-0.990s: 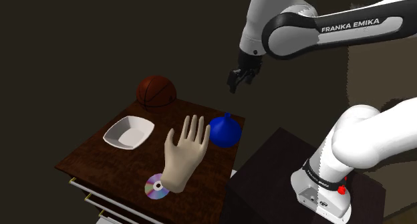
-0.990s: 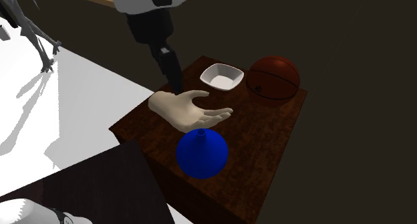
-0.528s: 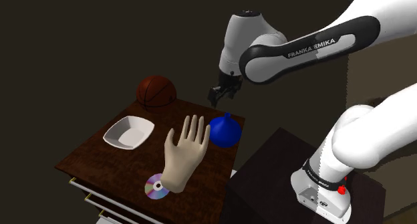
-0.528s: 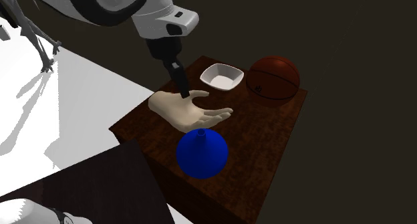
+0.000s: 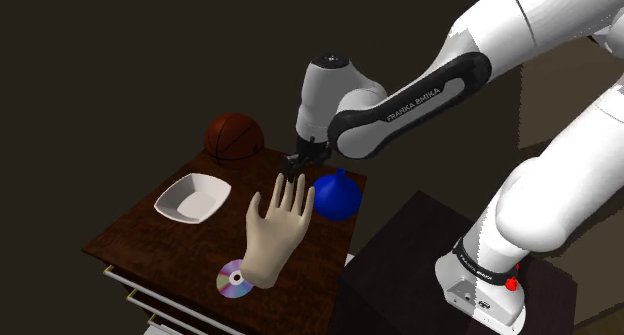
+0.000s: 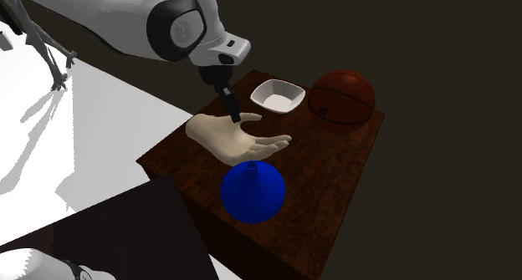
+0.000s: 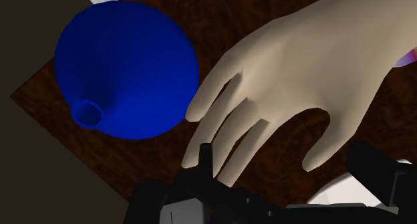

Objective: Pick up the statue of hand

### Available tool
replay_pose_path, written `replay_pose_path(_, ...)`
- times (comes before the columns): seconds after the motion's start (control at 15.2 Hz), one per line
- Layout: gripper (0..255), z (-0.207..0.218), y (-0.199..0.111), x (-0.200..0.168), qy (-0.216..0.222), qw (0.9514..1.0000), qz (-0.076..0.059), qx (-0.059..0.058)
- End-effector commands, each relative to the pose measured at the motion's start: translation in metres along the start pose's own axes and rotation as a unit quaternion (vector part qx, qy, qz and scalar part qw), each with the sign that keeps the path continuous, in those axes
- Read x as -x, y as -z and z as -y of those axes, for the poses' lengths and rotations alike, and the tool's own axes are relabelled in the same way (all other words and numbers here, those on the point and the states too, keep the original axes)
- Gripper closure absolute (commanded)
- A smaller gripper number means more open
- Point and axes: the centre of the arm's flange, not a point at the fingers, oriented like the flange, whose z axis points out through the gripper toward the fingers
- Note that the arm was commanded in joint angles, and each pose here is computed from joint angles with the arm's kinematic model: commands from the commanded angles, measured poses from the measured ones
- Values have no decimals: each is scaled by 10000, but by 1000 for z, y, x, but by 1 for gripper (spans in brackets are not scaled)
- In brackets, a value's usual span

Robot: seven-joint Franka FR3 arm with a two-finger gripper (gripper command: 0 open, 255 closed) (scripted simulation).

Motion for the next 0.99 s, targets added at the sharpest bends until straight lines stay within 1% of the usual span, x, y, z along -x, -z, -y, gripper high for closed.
replay_pose_path(0.0,0,17,-19,-4,-41,10000,-26,-58)
replay_pose_path(0.79,0,122,-123,-36,-250,9990,-165,-346)
replay_pose_path(0.92,0,128,-134,-37,-261,9989,-172,-361)
